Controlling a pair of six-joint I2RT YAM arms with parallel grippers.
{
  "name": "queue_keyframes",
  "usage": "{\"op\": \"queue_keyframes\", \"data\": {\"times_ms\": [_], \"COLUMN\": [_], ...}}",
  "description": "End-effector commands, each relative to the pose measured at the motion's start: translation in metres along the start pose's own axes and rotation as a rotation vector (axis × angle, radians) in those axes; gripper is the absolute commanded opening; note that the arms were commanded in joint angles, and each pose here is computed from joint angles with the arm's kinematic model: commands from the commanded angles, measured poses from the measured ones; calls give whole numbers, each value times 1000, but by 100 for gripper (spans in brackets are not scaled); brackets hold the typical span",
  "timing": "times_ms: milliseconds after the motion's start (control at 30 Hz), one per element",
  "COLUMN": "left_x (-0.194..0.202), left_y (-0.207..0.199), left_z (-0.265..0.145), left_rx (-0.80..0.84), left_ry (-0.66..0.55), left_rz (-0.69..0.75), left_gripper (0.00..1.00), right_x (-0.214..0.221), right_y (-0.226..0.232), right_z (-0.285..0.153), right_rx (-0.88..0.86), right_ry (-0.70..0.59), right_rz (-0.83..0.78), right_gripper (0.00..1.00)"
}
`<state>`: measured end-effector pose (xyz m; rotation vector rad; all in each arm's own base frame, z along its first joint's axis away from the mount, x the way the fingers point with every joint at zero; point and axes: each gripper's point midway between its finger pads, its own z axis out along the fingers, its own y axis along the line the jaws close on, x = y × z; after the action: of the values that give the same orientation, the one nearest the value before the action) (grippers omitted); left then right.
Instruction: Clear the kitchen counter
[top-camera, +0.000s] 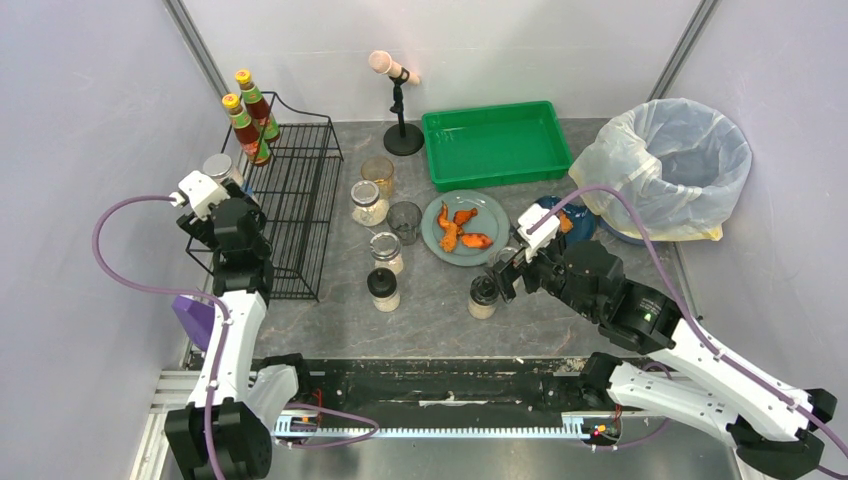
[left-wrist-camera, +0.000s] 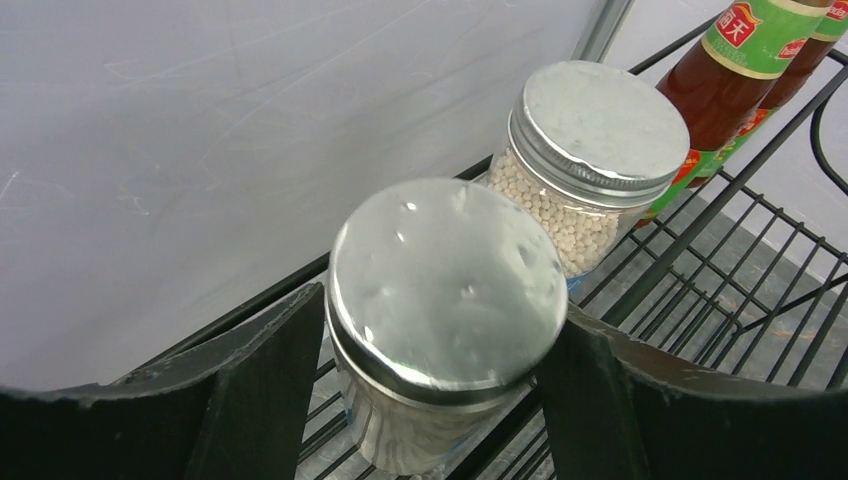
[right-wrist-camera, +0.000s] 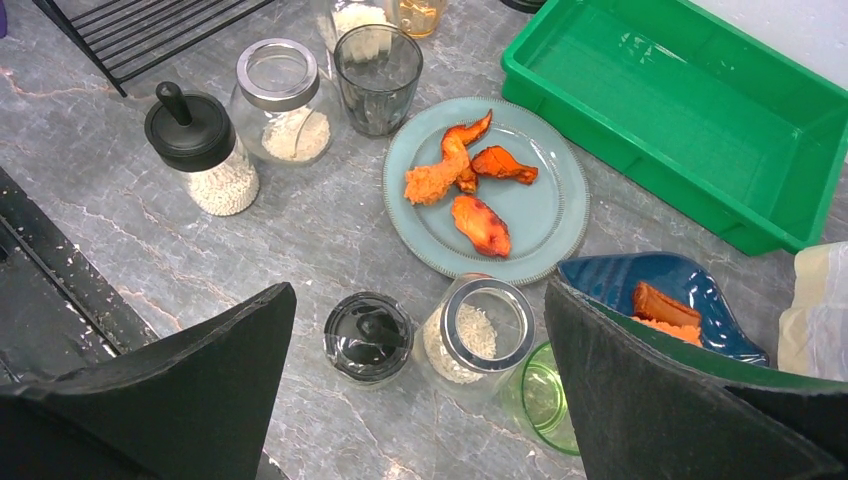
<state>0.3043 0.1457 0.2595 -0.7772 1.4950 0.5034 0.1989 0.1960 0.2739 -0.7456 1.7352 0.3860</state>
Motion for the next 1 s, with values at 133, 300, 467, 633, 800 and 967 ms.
{"op": "queue_keyframes", "data": {"times_ms": [133, 300, 467, 633, 800, 967], "left_x": [-14, -30, -51, -74, -92, -105], "left_y": [6, 7, 6, 1, -10, -29], "left_z": [-4, -13, -28, -51, -77, -106], "left_rx": [-26, -14, 18, 88, 201, 358], "left_ry": [-28, -14, 24, 82, 153, 183], "left_rz": [-45, -50, -39, -50, -56, -83], "left_gripper": [83, 88, 93, 93, 93, 93], "right_x": [-12, -13, -15, -17, -19, -21], "right_y": [-5, -6, -8, -14, -18, -25], "right_z": [-6, -10, -13, -17, -20, -23], "right_rx": [20, 18, 24, 54, 78, 116], "right_ry": [-59, -69, -76, -83, -84, -77], "right_rz": [3, 9, 16, 25, 35, 51], "right_gripper": [98, 98, 98, 98, 98, 98]}}
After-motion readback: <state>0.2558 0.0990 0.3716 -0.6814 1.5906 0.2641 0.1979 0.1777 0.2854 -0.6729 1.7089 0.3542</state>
